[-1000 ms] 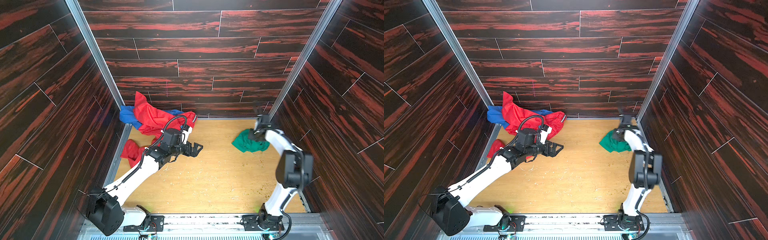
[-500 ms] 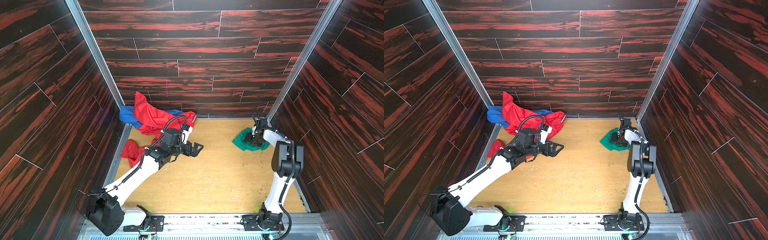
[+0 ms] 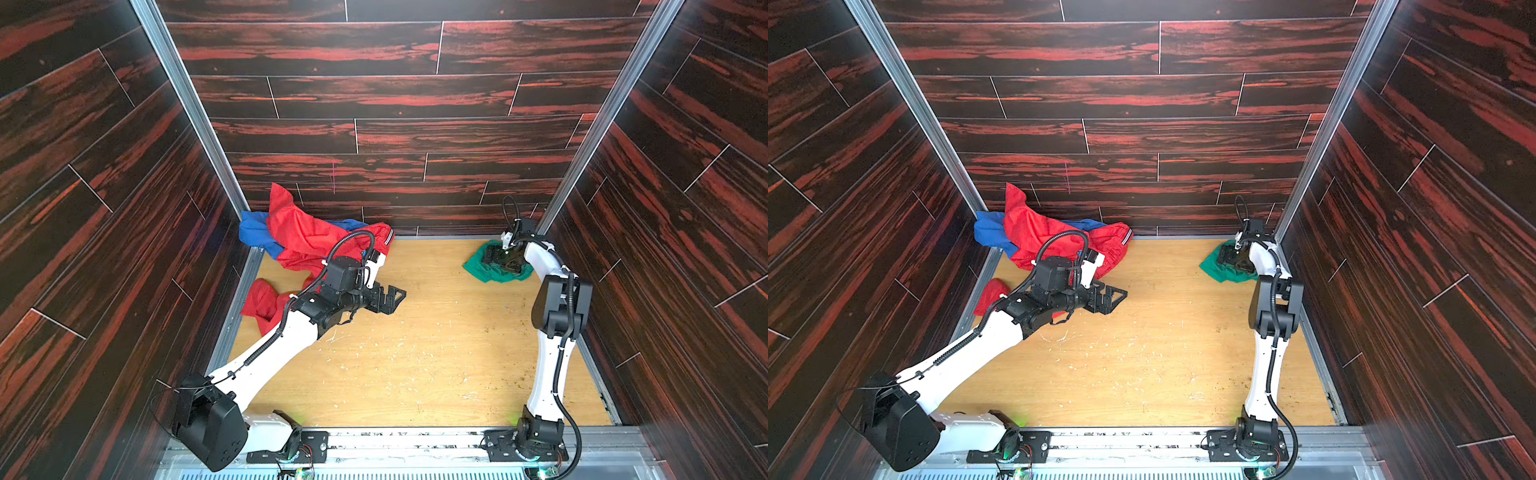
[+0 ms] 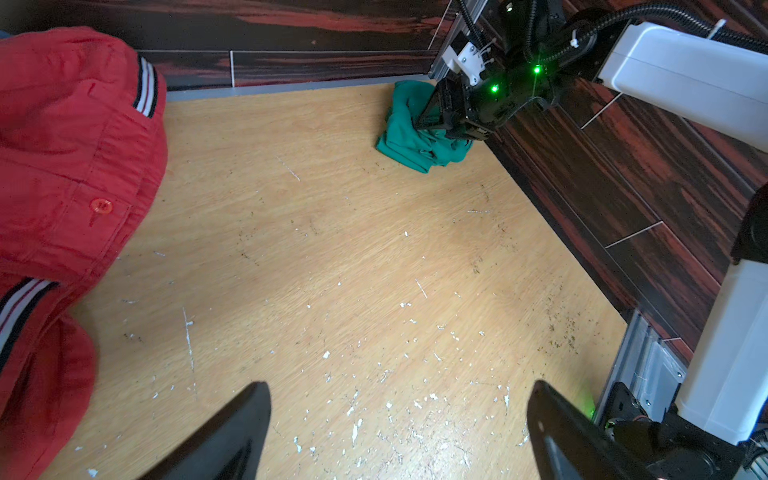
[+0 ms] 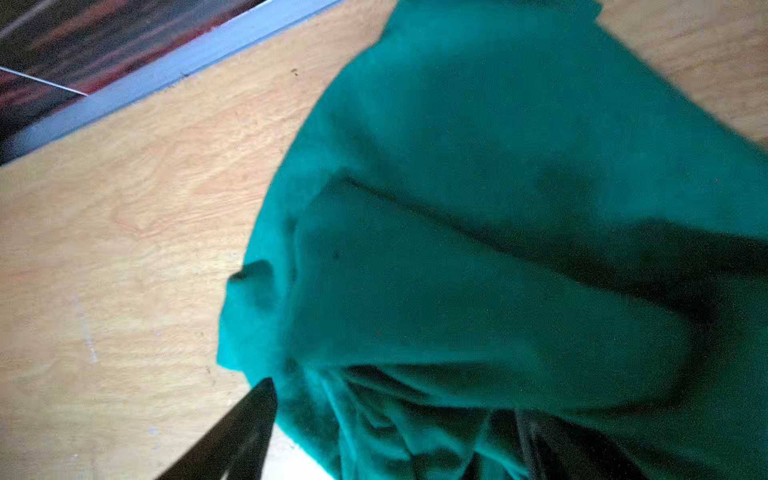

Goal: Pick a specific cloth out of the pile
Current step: 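Lower the green cloth onto the floor near the far corner with the right gripper, then open the right gripper and draw it back from the green cloth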

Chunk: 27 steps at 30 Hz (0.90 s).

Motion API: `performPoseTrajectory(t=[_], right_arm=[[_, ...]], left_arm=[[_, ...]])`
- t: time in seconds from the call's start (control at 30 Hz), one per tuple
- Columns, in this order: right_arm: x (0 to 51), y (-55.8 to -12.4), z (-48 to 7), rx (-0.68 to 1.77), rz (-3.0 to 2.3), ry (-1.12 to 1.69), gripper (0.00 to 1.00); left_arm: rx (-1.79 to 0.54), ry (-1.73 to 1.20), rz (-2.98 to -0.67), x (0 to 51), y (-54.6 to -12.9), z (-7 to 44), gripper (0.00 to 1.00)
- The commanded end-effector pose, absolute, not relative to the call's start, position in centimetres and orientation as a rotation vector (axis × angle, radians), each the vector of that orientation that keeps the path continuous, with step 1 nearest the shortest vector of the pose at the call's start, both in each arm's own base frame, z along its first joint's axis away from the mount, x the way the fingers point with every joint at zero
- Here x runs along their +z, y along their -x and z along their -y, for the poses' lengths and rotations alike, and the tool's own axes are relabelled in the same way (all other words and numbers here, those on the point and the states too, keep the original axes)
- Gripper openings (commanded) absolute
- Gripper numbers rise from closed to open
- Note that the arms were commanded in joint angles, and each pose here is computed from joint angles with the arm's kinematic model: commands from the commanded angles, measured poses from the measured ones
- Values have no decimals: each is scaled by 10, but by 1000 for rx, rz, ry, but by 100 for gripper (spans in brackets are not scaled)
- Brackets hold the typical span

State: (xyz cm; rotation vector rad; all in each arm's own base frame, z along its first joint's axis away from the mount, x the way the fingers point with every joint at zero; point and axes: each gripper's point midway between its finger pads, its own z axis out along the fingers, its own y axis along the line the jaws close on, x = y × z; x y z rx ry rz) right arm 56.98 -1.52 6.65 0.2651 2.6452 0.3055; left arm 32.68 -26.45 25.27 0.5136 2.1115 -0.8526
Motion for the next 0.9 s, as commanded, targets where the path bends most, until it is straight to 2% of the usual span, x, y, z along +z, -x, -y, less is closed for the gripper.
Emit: performPoseTrajectory(t=[0.0, 0.2, 0.33, 0.43, 0.53, 0.57, 0.73, 0.87], right_arm=[[102, -552, 13, 322, -2637, -281, 92], [159, -538, 15, 293, -2547, -269, 92], [200, -528, 16, 268, -2447, -241, 93], [228, -511, 17, 245, -2355, -218, 93], [242, -477, 13, 250, -2194, -210, 93], [238, -460, 8, 276, -2132, -190, 93], [209, -383, -15, 346, -1854, -62, 93], [154, -345, 11, 160, -1889, -166, 94]], left_arm=[[-869, -593, -2004, 283, -321, 270, 99], [-768, -641, -1902, 313, -317, 257, 99], [-619, -579, -1834, 329, -322, 234, 99], [-401, -435, -1807, 332, -334, 196, 99], [-52, -178, -1851, 310, -350, 125, 99], [56, -92, -1869, 298, -352, 99, 99], [300, 153, -1864, 233, -338, 13, 99], [487, 202, -1806, 181, -317, -26, 99]])
